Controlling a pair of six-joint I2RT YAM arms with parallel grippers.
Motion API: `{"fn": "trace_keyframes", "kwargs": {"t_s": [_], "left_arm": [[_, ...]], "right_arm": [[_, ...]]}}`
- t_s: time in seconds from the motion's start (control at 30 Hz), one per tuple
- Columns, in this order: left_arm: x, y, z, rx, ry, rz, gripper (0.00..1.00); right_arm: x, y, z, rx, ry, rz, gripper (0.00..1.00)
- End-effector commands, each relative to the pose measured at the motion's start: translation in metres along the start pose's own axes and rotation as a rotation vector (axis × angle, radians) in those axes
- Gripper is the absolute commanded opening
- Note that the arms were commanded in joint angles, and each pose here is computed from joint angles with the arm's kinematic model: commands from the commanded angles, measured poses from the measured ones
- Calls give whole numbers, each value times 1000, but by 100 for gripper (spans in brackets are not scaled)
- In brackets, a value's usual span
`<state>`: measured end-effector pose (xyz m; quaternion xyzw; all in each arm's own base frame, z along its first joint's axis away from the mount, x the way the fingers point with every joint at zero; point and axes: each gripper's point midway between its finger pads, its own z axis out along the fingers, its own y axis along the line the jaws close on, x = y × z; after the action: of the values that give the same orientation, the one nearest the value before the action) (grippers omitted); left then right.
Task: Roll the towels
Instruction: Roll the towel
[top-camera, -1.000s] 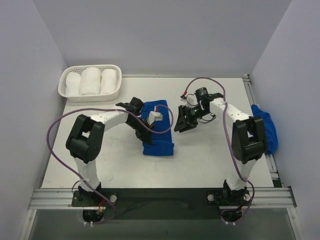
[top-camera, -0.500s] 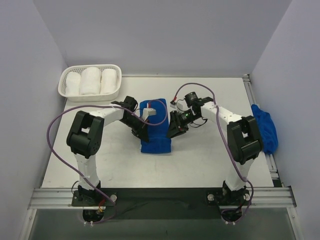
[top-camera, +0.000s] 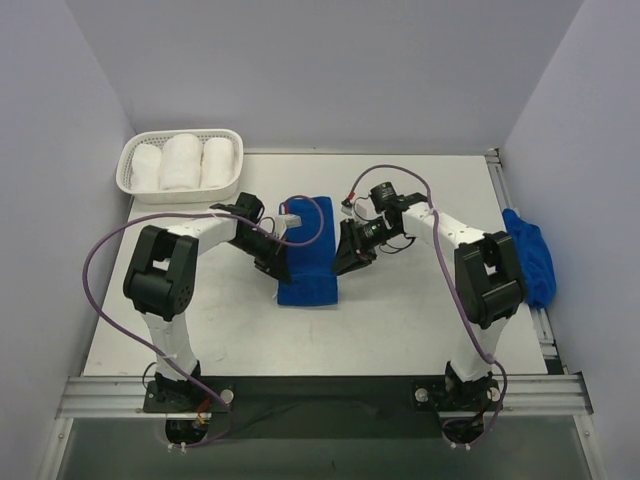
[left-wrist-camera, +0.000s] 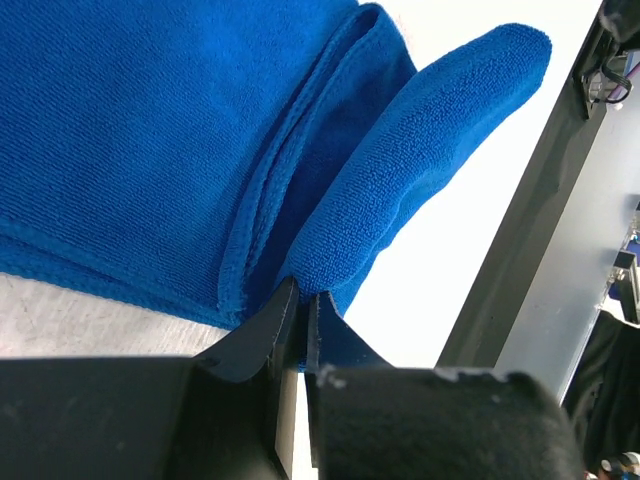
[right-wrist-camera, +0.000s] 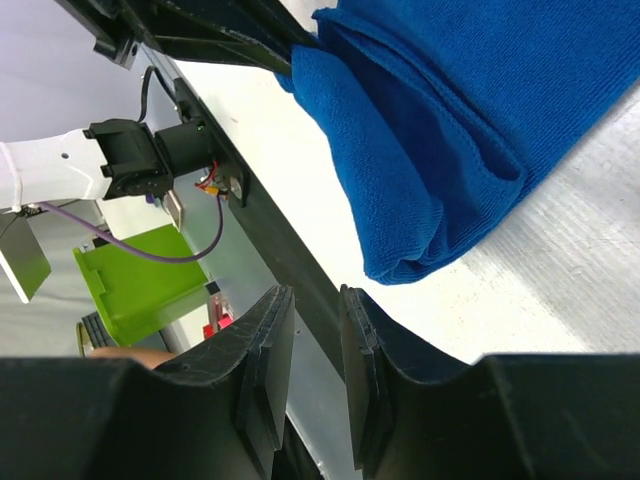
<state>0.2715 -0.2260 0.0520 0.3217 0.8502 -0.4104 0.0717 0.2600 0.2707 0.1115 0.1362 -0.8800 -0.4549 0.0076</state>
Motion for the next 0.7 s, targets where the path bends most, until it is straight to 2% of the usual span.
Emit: {"fn": "trace_keyframes", "kwargs": {"t_s": [0.0, 0.23, 0.53, 0.57, 0.67], "left_arm": [[-6, -7, -4, 15, -32, 21, 11], [-6, 16, 8, -4, -17, -41, 17], [-8, 22, 9, 9, -24, -58, 19], [-8, 23, 7, 10, -28, -55, 24], [-3, 22, 0, -3, -38, -17, 32]], "right_arm": [[-4, 19, -2, -50, 7, -21, 26], [1, 31, 15, -71, 53, -17, 26], [2, -14, 55, 0, 114, 119, 26], [4, -24, 61, 19, 128, 140, 25], [9, -49, 69, 95, 137, 172, 25]]}}
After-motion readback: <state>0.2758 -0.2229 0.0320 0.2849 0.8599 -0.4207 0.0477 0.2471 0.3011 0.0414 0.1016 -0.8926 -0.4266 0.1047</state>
